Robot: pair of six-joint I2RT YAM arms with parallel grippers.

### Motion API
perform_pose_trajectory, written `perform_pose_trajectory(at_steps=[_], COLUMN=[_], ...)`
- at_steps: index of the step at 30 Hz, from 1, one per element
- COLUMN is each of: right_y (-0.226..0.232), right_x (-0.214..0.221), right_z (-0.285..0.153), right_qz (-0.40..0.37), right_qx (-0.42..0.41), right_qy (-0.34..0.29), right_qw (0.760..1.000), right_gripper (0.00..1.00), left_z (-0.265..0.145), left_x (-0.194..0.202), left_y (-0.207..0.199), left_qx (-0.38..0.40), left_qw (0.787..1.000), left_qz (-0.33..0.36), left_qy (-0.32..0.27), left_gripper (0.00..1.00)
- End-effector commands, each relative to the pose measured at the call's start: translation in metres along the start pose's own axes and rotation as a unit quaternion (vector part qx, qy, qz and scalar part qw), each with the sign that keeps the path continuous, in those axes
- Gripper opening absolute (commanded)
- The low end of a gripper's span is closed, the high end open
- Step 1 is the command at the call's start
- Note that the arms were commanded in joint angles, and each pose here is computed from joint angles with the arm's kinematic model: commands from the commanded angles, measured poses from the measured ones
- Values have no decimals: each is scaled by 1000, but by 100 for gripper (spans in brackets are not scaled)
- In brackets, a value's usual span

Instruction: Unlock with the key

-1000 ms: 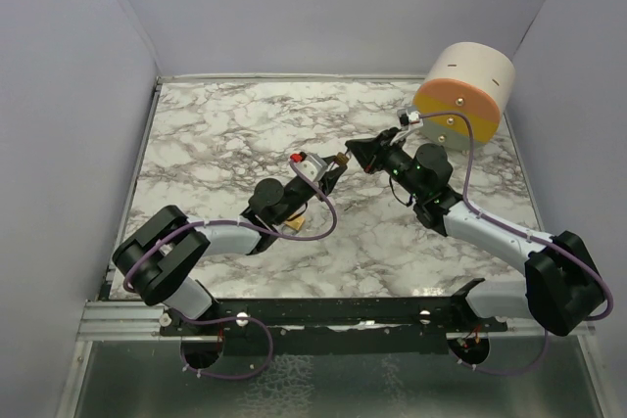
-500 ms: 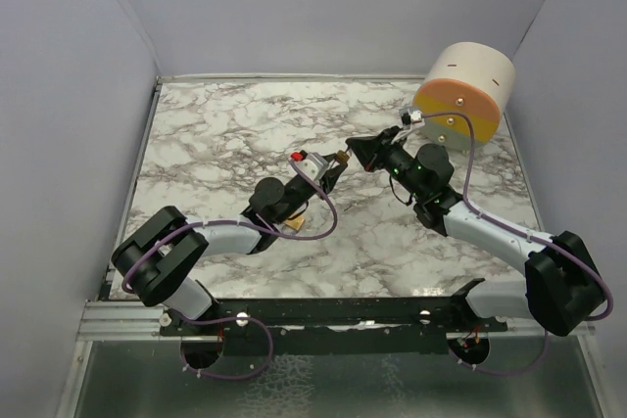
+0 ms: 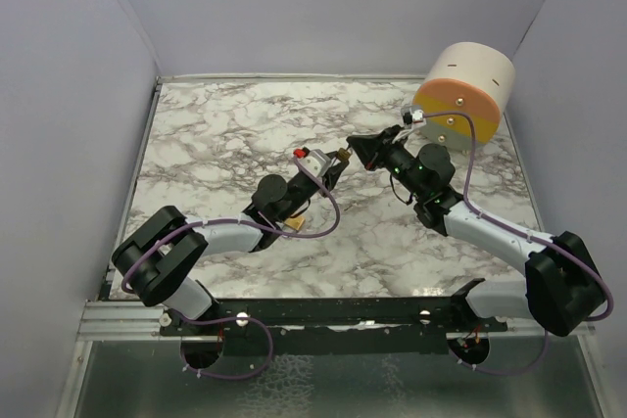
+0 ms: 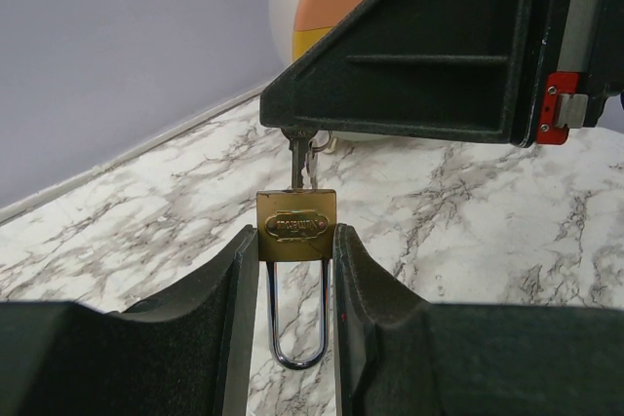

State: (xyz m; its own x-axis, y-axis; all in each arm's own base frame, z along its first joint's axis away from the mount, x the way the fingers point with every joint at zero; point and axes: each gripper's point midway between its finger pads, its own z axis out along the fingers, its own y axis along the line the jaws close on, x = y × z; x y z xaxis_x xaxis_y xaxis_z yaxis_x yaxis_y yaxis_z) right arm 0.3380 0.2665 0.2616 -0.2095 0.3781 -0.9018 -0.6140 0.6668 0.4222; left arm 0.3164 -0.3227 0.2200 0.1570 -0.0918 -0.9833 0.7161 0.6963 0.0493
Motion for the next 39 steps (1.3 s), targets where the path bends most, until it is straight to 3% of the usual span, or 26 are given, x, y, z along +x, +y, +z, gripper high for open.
perform_pose_trajectory(at_steps=[1, 20, 39], right_y=[5, 20, 12], right_x=[23, 22, 33], right_z=[-8, -1, -9], right_qz=[12, -2, 24], right_qx=[-11, -51, -18], right_qy=[41, 62, 91], right_qw=[999, 997, 995], right_gripper=[1, 1, 1], left_z=[7, 4, 0], left_x=[-52, -58, -78], left_y=[8, -14, 16], left_qx=[-21, 41, -43], left_qw=[995, 992, 988], left_qz=[2, 29, 21], left_qy=[-96, -114, -148], left_gripper=[0, 0, 0])
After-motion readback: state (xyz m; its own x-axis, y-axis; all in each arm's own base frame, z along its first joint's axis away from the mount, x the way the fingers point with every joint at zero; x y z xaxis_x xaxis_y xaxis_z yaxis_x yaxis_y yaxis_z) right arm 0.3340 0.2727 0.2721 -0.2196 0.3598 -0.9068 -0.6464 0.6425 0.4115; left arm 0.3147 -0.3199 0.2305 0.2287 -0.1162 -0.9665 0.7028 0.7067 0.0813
